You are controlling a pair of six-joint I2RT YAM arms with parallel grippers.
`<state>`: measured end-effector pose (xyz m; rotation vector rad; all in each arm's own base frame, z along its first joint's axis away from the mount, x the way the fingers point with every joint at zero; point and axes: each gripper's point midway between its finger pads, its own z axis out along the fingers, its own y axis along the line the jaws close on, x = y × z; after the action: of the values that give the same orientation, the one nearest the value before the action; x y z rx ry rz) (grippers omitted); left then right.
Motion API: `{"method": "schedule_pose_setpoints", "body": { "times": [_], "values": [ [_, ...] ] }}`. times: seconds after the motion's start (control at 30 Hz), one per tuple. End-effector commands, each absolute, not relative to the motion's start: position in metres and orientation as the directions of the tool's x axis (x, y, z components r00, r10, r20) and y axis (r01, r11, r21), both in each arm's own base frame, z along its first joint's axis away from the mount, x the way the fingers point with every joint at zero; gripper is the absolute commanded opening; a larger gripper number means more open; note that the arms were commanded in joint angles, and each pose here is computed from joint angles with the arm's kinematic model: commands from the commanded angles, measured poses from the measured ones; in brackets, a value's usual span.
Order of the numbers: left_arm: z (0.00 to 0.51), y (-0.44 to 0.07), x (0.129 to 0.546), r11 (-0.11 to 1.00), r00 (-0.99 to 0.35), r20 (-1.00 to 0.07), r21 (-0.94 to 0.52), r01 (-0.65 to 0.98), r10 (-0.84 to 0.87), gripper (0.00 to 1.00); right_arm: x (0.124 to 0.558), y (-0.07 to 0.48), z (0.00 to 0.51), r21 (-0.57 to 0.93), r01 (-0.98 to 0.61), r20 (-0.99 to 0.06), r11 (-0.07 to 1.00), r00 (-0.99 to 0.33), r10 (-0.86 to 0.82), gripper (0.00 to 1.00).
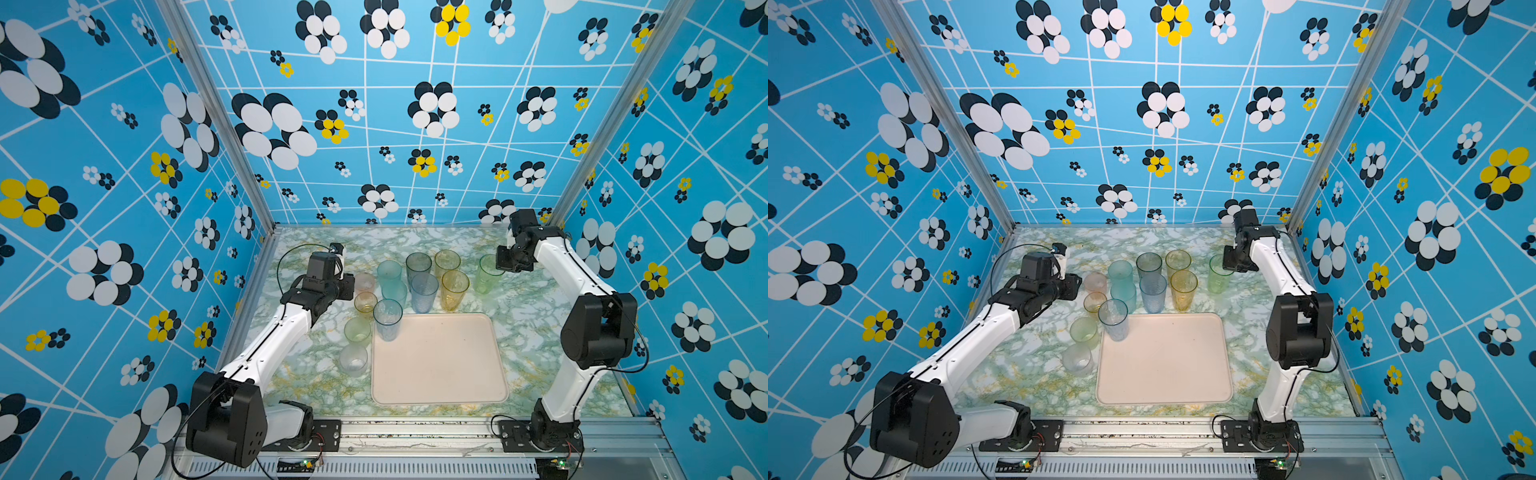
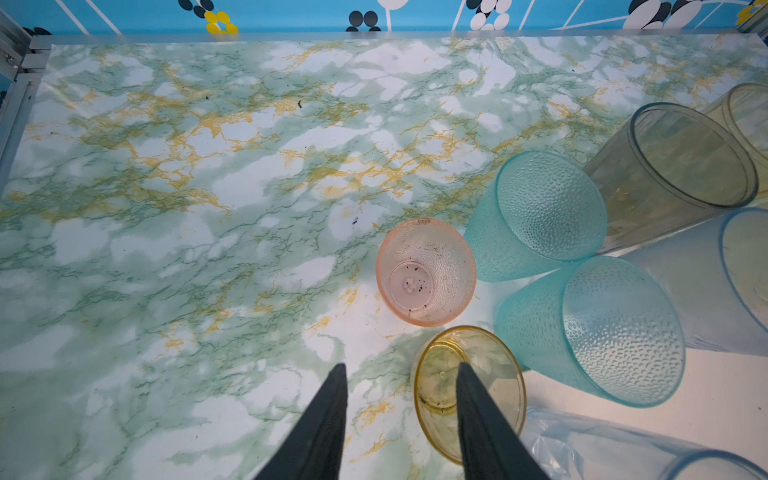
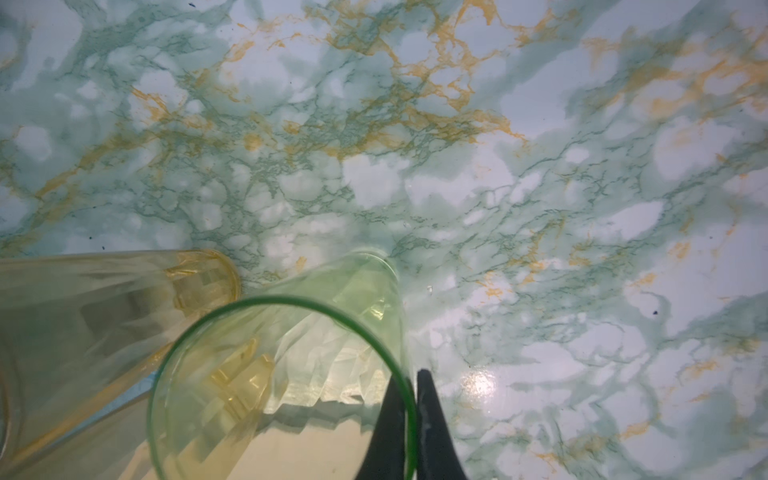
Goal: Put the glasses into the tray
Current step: 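Lift the green cup off the table with the right gripper, then carry the green cup with the right gripper over the tray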
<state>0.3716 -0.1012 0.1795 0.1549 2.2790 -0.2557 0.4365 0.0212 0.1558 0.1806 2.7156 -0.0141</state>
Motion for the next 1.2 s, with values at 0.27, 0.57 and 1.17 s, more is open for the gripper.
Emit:
{"method": "schedule_pose_setpoints", "body": {
  "times": [0.27,0.57,1.17],
  "values": [
    [0.196,-0.096,0.364,0.972,-0.623,-0.782,-0.143,0.189,0.006,0.44,0.371,0.013,0.26,-0.007,0.07,-0.65,0.998,-0.758,0.049,0.0],
    [0.21,-0.096,0.354,0.967,-0.616,-0.787,-0.176,0.183,-0.027,0.44,0.301,0.109,0.33,-0.063,-0.265,-0.751,0.962,-0.622,-0.22,0.0],
    [0.221,-0.1,0.338,0.953,-0.628,-0.777,-0.226,0.199,-0.053,0.44,0.172,0.295,0.241,-0.037,-0.74,-0.499,0.672,-0.568,-0.654,0.0]
  ]
}}
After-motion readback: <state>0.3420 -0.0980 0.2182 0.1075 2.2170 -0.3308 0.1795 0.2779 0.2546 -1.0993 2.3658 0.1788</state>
